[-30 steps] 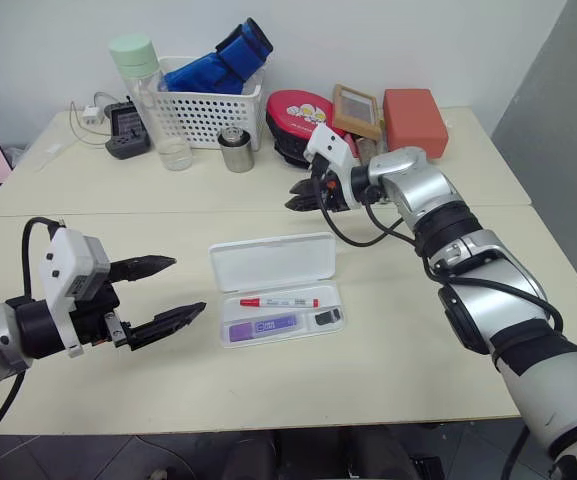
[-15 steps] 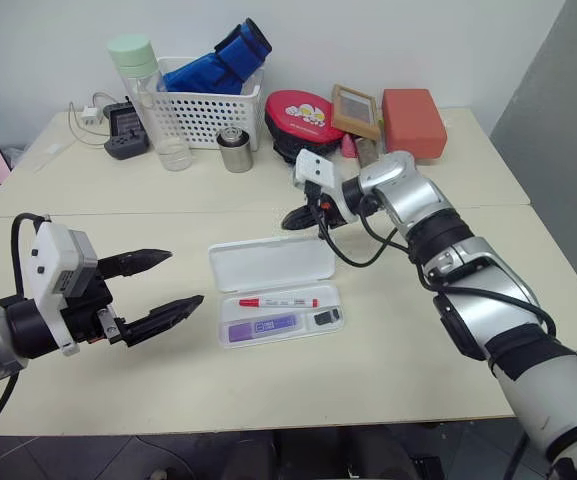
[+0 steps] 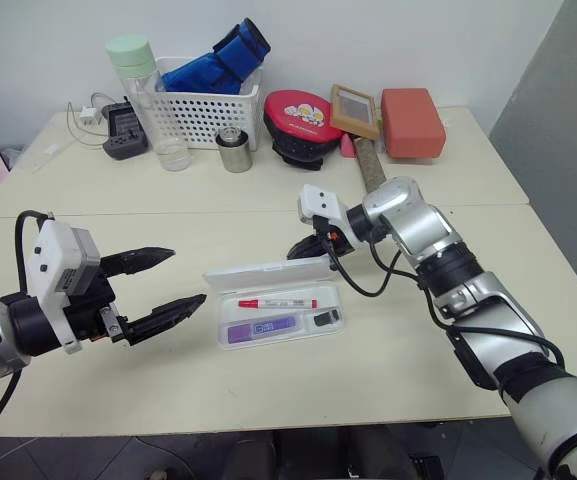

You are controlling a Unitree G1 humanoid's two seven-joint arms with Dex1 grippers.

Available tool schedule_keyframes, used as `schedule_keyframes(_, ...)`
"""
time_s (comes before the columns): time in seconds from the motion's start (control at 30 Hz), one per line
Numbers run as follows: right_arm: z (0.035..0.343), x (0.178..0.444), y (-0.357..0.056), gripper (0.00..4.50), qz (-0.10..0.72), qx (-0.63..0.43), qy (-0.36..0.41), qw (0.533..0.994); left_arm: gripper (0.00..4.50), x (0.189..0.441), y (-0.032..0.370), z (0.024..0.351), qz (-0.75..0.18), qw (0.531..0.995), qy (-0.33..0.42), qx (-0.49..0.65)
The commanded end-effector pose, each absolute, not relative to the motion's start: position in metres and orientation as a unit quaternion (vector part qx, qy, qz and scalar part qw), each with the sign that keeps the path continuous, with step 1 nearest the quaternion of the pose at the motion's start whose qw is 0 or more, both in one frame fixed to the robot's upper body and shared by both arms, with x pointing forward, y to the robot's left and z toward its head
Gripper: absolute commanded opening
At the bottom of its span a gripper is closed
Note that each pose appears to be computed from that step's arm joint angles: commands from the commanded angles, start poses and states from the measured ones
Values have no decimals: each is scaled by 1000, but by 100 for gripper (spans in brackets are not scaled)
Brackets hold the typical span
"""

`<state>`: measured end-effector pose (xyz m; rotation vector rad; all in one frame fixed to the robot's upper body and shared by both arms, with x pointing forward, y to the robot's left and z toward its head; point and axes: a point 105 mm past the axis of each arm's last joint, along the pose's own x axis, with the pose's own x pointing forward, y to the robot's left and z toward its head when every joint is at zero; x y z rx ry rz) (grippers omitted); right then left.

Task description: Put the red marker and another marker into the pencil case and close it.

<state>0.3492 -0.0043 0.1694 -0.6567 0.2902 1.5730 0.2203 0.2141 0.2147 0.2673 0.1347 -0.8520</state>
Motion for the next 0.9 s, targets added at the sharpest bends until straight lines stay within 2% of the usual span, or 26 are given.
schedule_keyframes(0.03, 182, 337, -2, 8, 704, -291, 102, 640, 450, 220, 211, 221, -420, 894, 56, 144)
schedule_keyframes(0.2, 187, 332, -4, 8, 701, -284, 90, 648, 450, 222, 210, 221, -426, 891, 56, 145)
schedule_keyframes(0.37, 184, 321, -4, 8, 709, -287, 87, 638, 450, 224, 208, 221, -433, 887, 57, 148)
schedule_keyframes(0.6, 153, 301, -7, 8, 720, -322, 108, 605, 450, 226, 207, 222, -438, 884, 59, 151)
schedule_keyframes(0.9, 106, 297, -9, 8, 706, -347, 157, 597, 450, 219, 201, 219, -464, 871, 70, 147)
